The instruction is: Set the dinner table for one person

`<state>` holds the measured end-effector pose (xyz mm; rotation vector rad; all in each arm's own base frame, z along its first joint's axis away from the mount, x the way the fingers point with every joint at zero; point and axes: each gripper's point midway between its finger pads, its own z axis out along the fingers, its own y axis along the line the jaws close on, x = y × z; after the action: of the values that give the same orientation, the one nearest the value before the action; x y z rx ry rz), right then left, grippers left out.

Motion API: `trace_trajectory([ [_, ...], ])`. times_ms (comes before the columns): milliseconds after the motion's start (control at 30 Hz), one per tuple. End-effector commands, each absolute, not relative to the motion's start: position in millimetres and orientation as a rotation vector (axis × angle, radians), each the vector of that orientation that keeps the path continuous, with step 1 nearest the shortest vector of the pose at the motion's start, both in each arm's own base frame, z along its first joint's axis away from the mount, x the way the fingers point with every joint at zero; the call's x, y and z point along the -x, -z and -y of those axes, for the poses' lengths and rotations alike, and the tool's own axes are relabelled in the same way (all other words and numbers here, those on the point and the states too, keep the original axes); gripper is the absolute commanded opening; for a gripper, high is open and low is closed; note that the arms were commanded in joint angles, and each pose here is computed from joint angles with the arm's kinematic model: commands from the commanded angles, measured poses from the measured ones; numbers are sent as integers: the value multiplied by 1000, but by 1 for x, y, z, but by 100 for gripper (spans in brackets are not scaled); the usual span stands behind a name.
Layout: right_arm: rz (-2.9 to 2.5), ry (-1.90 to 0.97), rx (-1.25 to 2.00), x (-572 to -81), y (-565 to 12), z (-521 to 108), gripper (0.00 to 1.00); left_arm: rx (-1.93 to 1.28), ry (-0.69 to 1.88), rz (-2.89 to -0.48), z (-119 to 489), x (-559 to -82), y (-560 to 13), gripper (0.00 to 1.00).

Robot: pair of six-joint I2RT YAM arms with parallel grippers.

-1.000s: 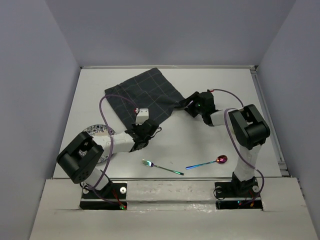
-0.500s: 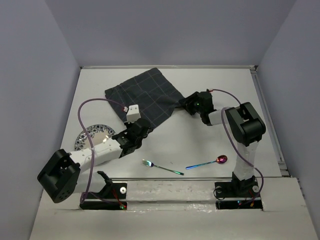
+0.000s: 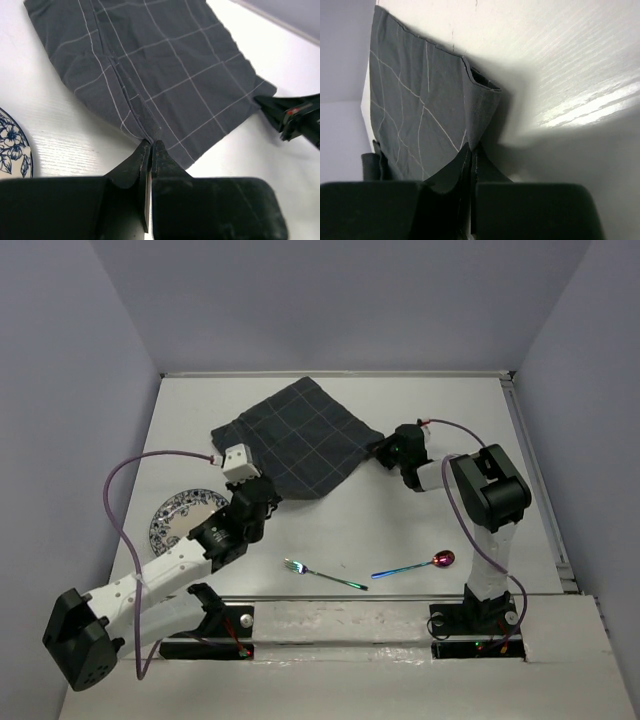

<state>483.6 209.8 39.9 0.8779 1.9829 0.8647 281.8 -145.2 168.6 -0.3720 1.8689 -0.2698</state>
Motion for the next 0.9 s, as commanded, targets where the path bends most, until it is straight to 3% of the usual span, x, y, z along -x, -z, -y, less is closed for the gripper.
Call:
trace_trajectory([
  [0,-1850,-785,-777,-499,-90,-195,0,493,275,-1731,119,-283,-208,0],
  [33,-1859,-750,-762,-498,-86,-191,0,515,291,-1703,115,-284,-218,0],
  [300,-1559,-491,-510,-457,-282,-130,0,581,446,-1324,59,-290,-387,0],
  [567,-1371,-366,-344,-376,-426,-86,0,582,530,-1158,47,-286,-475,0],
  [733,-1364,-344,-308,-351,-452,-78,0,580,569,-1143,53,-289,-485,0],
  [867,-1420,-309,-298,-371,-433,-83,0,593,558,-1210,65,-314,-456,0],
])
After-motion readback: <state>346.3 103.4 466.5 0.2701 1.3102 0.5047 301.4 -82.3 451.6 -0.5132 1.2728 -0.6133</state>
